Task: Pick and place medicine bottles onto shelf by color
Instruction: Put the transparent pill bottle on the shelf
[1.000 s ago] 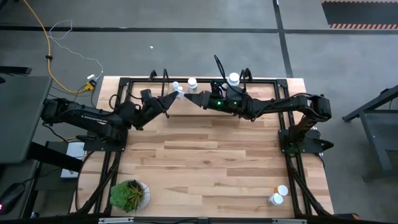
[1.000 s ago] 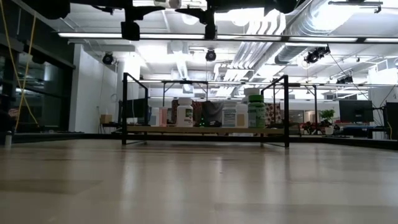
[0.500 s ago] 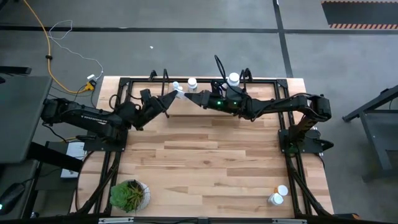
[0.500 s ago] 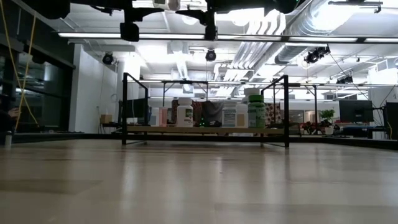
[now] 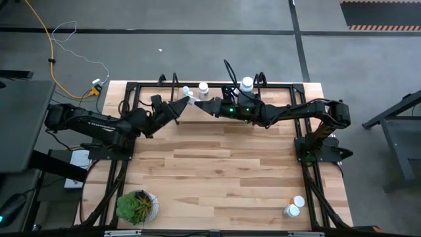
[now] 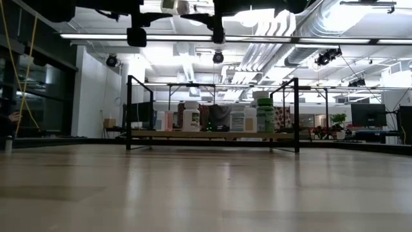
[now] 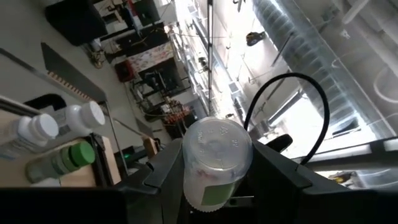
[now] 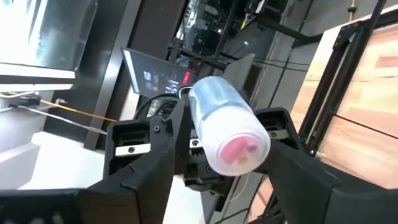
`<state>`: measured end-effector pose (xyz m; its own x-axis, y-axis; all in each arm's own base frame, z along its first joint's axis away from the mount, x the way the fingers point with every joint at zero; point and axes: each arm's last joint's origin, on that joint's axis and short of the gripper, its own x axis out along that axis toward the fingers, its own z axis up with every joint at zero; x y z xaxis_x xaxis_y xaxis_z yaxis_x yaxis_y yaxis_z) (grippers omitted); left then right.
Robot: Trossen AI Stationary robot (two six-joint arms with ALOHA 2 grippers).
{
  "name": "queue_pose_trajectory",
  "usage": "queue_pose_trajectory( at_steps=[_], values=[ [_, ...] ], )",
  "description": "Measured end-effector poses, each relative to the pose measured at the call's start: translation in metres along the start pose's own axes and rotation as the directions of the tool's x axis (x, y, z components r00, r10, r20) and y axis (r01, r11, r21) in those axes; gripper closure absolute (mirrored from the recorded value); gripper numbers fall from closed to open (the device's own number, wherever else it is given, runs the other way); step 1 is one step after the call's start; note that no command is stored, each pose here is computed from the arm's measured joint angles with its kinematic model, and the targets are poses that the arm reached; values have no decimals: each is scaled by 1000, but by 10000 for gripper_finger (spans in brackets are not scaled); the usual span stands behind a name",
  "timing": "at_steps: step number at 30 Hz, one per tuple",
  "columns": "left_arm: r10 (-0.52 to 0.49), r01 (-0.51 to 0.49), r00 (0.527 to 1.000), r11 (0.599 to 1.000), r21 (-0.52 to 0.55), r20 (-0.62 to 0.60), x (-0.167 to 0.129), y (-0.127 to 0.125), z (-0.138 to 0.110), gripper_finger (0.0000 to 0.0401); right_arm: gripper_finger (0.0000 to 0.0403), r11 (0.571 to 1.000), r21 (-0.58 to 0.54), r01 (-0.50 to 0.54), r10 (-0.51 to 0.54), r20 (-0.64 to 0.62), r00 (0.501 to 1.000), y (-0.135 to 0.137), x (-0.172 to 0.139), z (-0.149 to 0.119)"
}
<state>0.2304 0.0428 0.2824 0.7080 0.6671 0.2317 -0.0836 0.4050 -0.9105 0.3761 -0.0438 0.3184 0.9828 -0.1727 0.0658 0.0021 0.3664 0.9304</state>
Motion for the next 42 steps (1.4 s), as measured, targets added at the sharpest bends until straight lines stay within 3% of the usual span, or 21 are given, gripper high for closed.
queue_pose_trajectory(
  at_steps=[14,24,29,36,42],
  values=[
    [-10,8,999,999,-41,-46,3,4,-6,256,171,1000,9,20,-21,35,999,-1,0,1],
    [-12,11,999,999,-44,-39,3,3,-6,256,256,1000,6,27,-27,31,999,-2,0,1],
    [-12,10,999,999,-44,-42,3,4,-6,249,270,1000,6,24,-24,26,999,-2,0,1],
    [-85,96,990,990,102,-109,7,2,9,201,271,1000,-9,-16,16,-40,999,0,-3,14],
    [-190,210,974,960,186,-122,5,-9,37,160,272,994,-99,-56,50,-65,997,9,-15,38]
  ],
)
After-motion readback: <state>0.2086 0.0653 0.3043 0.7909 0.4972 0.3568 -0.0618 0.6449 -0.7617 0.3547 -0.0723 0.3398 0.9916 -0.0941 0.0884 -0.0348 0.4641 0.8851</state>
